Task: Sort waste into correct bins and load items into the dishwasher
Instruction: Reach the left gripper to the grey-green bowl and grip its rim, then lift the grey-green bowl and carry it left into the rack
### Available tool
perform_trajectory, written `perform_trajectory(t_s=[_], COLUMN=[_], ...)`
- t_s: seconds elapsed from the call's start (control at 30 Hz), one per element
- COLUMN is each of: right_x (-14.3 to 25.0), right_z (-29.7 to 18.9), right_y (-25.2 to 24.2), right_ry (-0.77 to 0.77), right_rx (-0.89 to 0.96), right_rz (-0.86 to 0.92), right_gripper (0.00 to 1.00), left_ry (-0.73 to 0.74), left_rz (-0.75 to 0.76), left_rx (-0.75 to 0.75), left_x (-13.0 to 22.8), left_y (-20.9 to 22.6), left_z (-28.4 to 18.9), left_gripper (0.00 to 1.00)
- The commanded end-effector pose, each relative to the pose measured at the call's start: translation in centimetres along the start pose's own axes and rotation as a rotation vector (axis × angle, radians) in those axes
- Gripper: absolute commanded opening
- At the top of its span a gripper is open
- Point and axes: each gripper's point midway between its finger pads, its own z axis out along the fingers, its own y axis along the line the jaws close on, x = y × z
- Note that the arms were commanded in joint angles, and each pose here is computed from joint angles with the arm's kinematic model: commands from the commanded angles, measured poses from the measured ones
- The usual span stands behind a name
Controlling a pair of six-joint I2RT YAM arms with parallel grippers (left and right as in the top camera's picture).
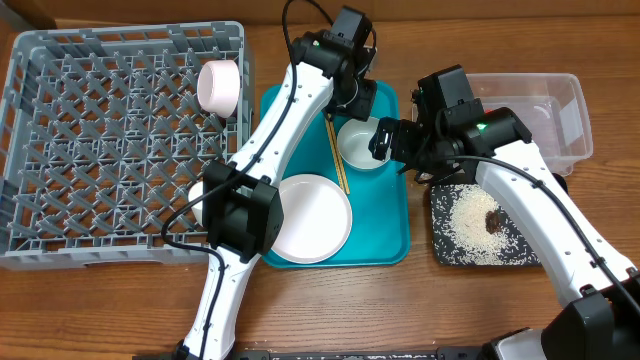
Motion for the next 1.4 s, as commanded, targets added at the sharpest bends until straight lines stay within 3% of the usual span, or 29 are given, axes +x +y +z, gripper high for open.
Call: perform_trajectory(t_s=[0.0, 0.3, 0.5, 0.63, 0.77, 0.9, 1.07, 1.2, 1.37], right_x=[-0.9, -0.9, -0.9, -0.9, -0.9, -0.9, -0.9, -0.9, -0.9], right_z=[-1.1, -1.1, -1.1, -1.1, -1.1, -1.1, -1.1, -1.1, -1.1], right_y=[0.9, 0.9, 0.9, 0.9, 0.9, 0.9, 0.9, 0.9, 0.9], right_ry=[-0.042, -0.042, -0.042, -0.042, -0.042, -0.042, -0.042, -0.042, -0.042], right_rx=[-0.017, -0.017, -0.017, -0.017, -0.017, -0.017, -0.017, -0.017, -0.017], right_rz=[-0.015, -0.015, -0.015, -0.015, -0.015, -0.015, -0.015, -0.015, -0.015], right_gripper=[1.00, 1.00, 1.00, 1.00, 1.00, 1.00, 1.00, 1.00, 1.00], left_ry=[0.007, 0.074, 0.084, 0.083, 0.079, 0.039, -0.040, -0.087, -0.117], left_rz=[0.049, 0.038, 0.008, 0.007, -0.012, -0.020, -0.067, -0.194, -0.302], left_rx=[-0.087, -0.091, -0.095, -0.095, -0.110, -0.151, -0.309, -0.443, -0.482], left_x=[0.3, 2.9, 3.7, 3.8, 3.2, 1.4, 0.4, 3.0, 6.2], left_y=[1.7, 2.8, 3.0, 3.1, 3.3, 3.7, 6.5, 9.9, 12.4], left_z=[1.1, 5.9, 7.0, 7.3, 5.8, 1.0, -9.3, -18.4, -24.3], left_gripper=[0.49, 0.47, 0.26, 0.04, 0.04, 0.04, 0.04, 0.04, 0.04])
